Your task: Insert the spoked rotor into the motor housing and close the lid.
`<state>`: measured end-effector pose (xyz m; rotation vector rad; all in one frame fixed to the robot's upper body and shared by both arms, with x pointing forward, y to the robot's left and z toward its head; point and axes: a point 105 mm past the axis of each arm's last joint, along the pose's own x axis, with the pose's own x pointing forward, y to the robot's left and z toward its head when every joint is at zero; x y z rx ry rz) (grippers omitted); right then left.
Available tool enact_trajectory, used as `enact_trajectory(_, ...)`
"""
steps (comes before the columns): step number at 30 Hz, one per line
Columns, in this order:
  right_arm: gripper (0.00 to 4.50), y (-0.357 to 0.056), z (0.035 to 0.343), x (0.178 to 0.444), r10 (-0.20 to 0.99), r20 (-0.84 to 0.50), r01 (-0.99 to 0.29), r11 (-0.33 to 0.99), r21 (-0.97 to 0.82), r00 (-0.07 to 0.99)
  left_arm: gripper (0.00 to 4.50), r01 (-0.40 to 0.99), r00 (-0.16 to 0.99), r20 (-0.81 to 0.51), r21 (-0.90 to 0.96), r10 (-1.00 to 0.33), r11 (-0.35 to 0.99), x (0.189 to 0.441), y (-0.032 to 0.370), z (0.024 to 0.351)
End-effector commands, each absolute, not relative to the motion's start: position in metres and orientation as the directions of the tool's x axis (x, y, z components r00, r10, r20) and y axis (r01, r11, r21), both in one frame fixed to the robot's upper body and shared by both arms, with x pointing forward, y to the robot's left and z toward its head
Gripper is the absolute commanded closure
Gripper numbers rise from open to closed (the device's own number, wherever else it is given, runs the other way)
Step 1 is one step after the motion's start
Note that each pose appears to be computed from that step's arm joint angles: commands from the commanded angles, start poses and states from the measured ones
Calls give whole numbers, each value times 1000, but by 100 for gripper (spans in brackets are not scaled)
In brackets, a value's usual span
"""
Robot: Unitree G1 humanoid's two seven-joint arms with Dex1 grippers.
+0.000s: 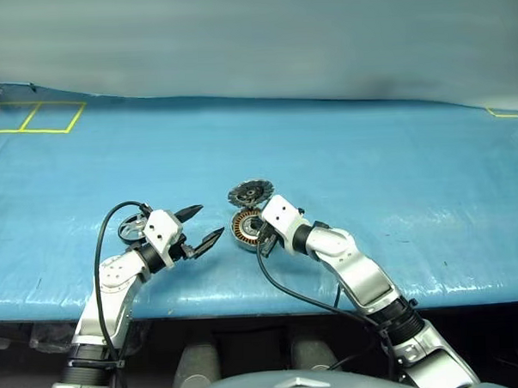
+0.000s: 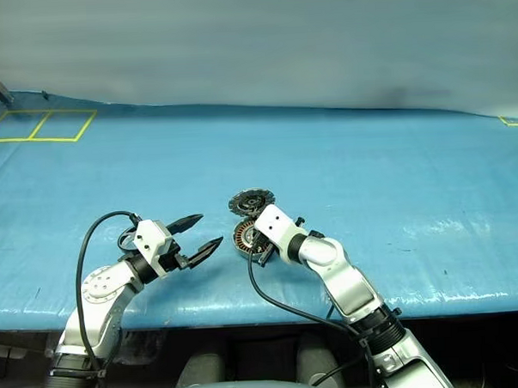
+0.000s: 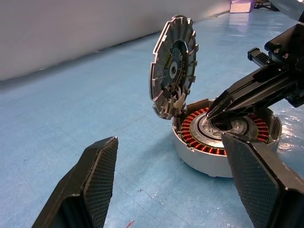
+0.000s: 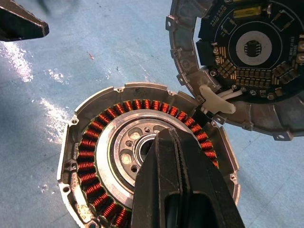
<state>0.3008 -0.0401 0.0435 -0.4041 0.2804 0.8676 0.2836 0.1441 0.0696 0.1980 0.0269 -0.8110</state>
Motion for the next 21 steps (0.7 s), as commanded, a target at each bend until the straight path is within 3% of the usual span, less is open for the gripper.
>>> enact_trajectory(1, 447, -61, -11, 282, 605, -583, -798, 588, -133, 543, 70, 724, 683, -63, 190, -728, 663, 285, 142, 80)
enact_trajectory(9, 447, -50, 39, 291, 676, -440, -794, 583, -170, 591, 70, 734, 673, -66, 187, -737, 653, 285, 140, 79)
enact_trajectory(21, 447, -48, 78, 295, 692, -351, -775, 579, -254, 631, 70, 743, 663, -66, 184, -746, 644, 286, 137, 78)
